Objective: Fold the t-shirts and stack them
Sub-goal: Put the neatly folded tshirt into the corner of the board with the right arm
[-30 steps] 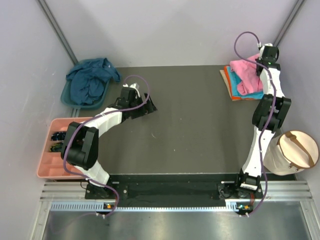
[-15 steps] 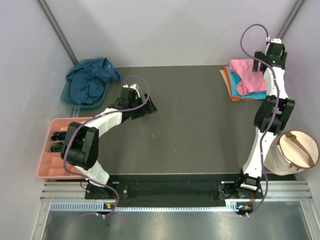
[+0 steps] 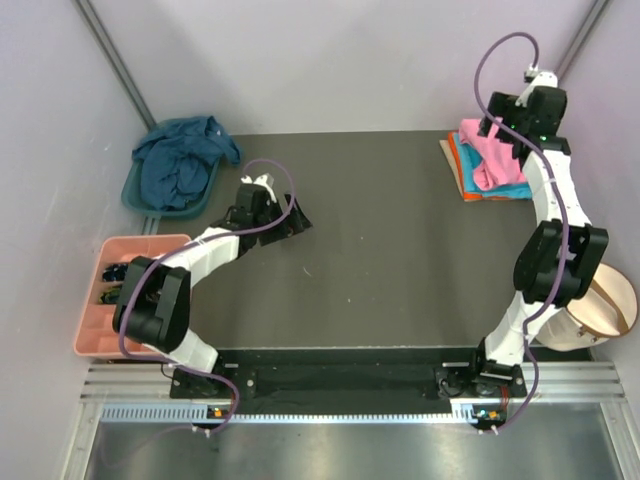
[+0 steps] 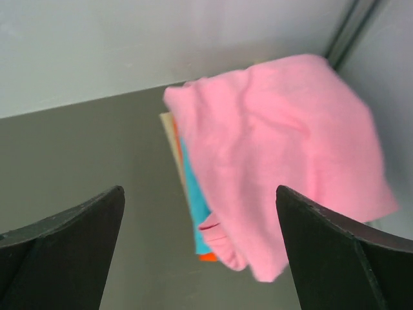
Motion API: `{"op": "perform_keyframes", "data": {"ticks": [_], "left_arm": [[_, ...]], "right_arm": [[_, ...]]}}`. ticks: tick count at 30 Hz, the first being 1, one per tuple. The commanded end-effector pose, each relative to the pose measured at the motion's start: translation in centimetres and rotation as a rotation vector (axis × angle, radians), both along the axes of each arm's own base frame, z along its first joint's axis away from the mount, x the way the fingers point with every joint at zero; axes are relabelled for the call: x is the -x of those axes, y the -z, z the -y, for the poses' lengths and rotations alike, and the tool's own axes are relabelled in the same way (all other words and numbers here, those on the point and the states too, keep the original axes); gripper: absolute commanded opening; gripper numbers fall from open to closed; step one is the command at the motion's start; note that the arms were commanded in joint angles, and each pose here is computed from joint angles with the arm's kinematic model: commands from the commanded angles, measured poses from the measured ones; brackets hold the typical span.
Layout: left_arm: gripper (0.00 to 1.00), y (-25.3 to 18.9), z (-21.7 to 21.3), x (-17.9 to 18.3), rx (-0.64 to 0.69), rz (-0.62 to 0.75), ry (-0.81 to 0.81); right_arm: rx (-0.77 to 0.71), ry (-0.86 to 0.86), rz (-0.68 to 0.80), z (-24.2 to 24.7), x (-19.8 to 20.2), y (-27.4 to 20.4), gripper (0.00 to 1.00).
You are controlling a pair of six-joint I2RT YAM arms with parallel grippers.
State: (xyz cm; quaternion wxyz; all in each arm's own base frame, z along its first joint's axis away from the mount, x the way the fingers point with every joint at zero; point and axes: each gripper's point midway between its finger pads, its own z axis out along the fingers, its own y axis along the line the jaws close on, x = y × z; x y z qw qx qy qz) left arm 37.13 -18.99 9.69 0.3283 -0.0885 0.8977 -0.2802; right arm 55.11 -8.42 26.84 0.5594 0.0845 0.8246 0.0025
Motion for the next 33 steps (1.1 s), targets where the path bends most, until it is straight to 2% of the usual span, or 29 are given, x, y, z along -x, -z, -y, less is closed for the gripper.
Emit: {"op": "perform_keyframes", "data": {"ticks": [1,6,16,27,33], "left_arm": [[0.99,-2.6,0.0,-0.4,0.024,0.115,0.010],[0.99,-2.2,-0.3,0.5,0.015,0.115,0.024],[0.99,-1.5,-0.1,0.6,0.016,0.103,0.034],[0.99,-1.2,0.4,0.5,0.032,0.094,0.053],[0.99,-1.2,0.5,0.8,0.039,0.088,0.061]], "right_arm": [[-0.097,-0.060,0.009,-3.3,0.3,1.0,0.99],[-0.124,-0.060,-0.019,-3.5,-0.3,3.4,0.99],[-0.124,-0.040,-0.054,-3.0,-1.2,4.9,0.99],[-0.120,0.079,-0.122,-2.2,1.8,8.2,0.99],[-0.164,0.070,-0.175,-3.2,3.6,10.2,0.99]]}}
